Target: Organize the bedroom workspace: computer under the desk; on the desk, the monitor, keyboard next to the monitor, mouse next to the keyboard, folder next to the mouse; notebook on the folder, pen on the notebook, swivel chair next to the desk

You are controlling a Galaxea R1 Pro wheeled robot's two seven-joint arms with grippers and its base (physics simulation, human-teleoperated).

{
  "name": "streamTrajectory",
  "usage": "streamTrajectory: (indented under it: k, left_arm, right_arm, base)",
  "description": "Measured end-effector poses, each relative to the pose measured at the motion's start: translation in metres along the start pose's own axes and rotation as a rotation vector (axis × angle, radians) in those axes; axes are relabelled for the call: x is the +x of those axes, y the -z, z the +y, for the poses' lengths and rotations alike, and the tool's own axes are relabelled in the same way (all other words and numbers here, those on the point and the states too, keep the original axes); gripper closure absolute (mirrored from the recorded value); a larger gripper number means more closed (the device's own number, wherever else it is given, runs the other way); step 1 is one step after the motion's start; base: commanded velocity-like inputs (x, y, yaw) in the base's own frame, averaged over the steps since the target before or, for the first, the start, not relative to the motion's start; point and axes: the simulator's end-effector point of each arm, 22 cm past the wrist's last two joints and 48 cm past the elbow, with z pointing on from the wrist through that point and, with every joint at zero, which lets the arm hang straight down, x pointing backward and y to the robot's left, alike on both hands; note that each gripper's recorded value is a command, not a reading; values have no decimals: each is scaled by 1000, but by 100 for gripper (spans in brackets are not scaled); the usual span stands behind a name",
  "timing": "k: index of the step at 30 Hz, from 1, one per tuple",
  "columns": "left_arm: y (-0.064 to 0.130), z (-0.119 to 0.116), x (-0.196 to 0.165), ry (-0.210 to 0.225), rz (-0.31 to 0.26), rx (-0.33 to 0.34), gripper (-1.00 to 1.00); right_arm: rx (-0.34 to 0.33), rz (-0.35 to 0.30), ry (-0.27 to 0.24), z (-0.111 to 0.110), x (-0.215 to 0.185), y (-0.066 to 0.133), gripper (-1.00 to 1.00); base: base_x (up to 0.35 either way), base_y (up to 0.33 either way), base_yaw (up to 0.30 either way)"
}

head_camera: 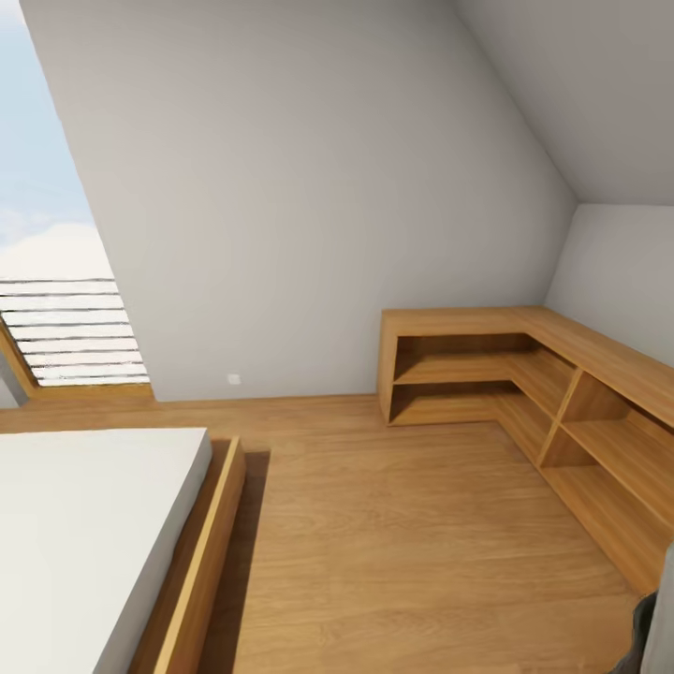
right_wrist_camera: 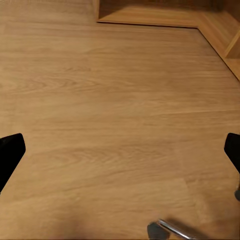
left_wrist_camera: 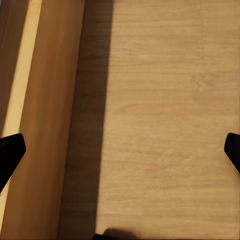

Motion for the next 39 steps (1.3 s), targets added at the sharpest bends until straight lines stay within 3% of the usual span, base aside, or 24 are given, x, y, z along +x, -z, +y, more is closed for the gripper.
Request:
streamTrajectory:
  k: [39]
  left_arm:
    - [0, 0, 1, -1, 3, 1, -100]
  right_arm:
    - [0, 2, 1, 0, 0, 0, -100]
  base:
    - [323, 0, 0]
